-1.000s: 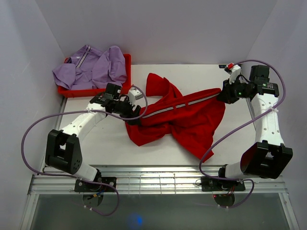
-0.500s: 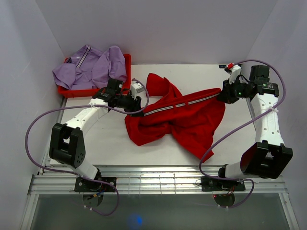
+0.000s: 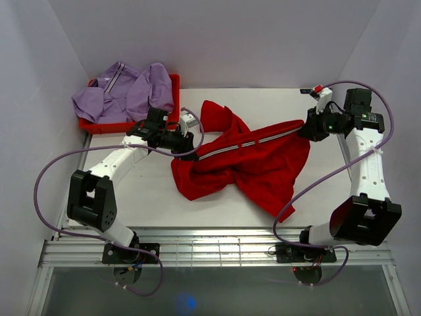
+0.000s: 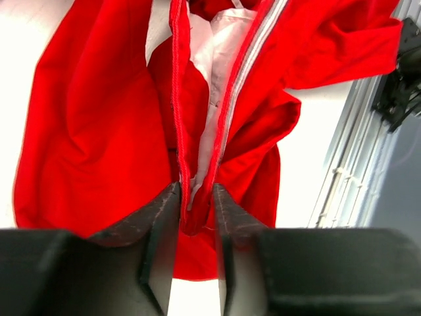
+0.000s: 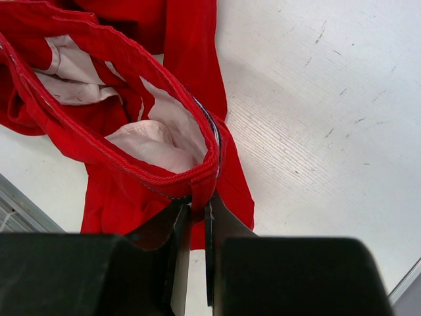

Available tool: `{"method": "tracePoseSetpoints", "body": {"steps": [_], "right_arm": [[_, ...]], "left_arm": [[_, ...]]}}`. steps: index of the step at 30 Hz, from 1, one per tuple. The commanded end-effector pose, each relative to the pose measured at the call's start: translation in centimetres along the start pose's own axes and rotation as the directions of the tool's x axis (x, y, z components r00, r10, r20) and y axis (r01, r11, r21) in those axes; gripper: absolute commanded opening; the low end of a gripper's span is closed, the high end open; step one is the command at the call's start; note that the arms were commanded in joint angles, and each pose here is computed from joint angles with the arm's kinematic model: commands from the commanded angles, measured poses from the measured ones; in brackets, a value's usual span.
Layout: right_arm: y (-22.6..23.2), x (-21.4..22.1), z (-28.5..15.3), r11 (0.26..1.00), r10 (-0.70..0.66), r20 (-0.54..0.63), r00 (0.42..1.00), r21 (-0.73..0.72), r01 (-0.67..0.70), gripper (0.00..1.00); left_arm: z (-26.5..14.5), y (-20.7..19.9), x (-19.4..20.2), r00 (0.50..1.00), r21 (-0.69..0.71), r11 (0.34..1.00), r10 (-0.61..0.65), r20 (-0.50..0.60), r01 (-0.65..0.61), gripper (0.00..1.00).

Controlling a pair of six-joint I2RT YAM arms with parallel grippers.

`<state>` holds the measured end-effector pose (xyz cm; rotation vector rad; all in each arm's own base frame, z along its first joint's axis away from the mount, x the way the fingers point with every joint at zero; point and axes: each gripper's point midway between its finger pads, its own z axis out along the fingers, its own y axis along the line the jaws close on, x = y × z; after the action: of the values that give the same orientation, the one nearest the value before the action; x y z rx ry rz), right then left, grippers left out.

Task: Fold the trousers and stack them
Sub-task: Flatten the trousers out

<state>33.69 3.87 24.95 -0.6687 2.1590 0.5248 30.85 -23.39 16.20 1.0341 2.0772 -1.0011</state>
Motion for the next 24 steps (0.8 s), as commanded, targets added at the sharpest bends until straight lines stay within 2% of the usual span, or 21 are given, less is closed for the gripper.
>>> {"method": "tracePoseSetpoints", "body": {"steps": [1,4,6,9,11,14,18,22,23,24], "right_arm": [[0.6,-3.0,-1.6,0.999,-0.052,0.089,0.995,0.003,0.052,0.08],[0.8,-2.9,-1.6,0.999,-0.051,0.089,0.995,-0.004,0.051,0.08],[0.8,-2.8,-1.6,0.999,-0.049,0.086,0.995,-0.008,0.05,0.08],[1.1,-2.8,-1.6,0.999,-0.05,0.09,0.995,-0.015,0.052,0.08],[1.1,-2.9,-1.6,0.999,-0.046,0.093,0.995,-0.02,0.048,0.08],[1.2,-2.9,-1.6,0.999,-0.042,0.094,0.995,-0.023,0.044,0.08],[1.2,-3.0,-1.7,0.999,-0.043,0.097,0.994,-0.021,0.045,0.08],[1.2,-3.0,-1.7,0.999,-0.044,0.097,0.994,-0.019,0.046,0.08],[1.2,-2.9,-1.7,0.999,-0.044,0.095,0.994,-0.02,0.046,0.08],[1.2,-2.9,-1.6,0.999,-0.042,0.093,0.995,-0.021,0.044,0.08]], "left_arm": [[-0.7,-0.4,-0.9,1.0,-0.019,1.0,0.006,0.012,-0.006,0.41],[-0.2,-0.1,-0.4,1.0,-0.02,1.0,-0.003,-0.004,0.003,0.41],[0.0,-0.2,-0.7,1.0,-0.012,1.0,0.003,-0.002,-0.003,0.31],[0.2,-0.6,-1.3,1.0,0.001,1.0,0.015,0.011,-0.015,0.25],[0.6,-1.0,-1.2,1.0,-0.002,1.0,0.026,0.001,-0.026,0.27],[1.0,-1.1,-0.6,0.999,-0.01,1.0,0.03,-0.02,-0.03,0.46],[1.3,-0.8,0.5,0.999,-0.032,0.999,0.02,-0.048,-0.021,0.53],[1.3,-0.6,0.9,0.998,-0.039,0.999,0.018,-0.057,-0.02,0.51],[1.3,-0.6,0.8,0.998,-0.036,0.999,0.022,-0.056,-0.024,0.48],[1.4,-0.6,0.8,0.998,-0.032,0.999,0.026,-0.06,-0.028,0.38]]}}
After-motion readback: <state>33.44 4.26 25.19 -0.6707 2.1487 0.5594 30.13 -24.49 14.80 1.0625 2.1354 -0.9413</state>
